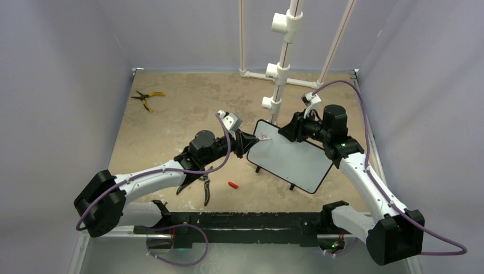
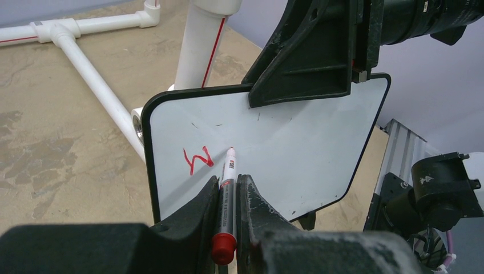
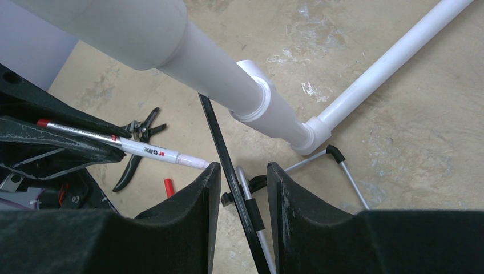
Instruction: Write a sentence on the whiteboard
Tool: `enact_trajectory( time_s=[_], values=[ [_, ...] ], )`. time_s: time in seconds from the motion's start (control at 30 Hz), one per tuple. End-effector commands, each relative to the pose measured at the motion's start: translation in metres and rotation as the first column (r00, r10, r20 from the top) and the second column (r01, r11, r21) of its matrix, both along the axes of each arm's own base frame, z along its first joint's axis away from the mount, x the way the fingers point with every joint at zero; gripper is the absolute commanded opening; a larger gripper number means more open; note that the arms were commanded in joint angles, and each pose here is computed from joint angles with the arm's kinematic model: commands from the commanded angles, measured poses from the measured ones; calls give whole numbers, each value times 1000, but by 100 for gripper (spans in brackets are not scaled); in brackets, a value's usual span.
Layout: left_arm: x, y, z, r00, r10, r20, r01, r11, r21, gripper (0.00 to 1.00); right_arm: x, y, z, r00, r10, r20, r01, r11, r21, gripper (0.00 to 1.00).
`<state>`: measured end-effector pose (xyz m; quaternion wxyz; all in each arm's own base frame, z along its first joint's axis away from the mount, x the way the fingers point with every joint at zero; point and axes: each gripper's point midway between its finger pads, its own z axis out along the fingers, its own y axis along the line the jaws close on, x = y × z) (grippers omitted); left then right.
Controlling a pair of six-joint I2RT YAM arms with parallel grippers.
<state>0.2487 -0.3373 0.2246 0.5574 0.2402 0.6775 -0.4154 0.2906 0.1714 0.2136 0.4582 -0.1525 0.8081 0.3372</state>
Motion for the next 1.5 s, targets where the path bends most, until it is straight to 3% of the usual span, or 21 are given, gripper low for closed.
enact_trajectory(
  time_s=[0.0, 0.73, 1.47],
  values=[
    [6, -4, 28, 999, 15, 49, -12, 997, -71, 0, 2, 3, 5, 999, 17, 31, -17, 1000, -2, 38],
    [14, 6, 28, 995, 82, 58, -79, 995, -64, 0, 1, 4, 5, 999, 20, 32, -20, 1000, -2, 37],
    [2, 7, -4, 998, 60, 9, -60, 998, 19, 0, 1, 5, 4, 999, 25, 28, -25, 1000, -3, 37]
  ],
)
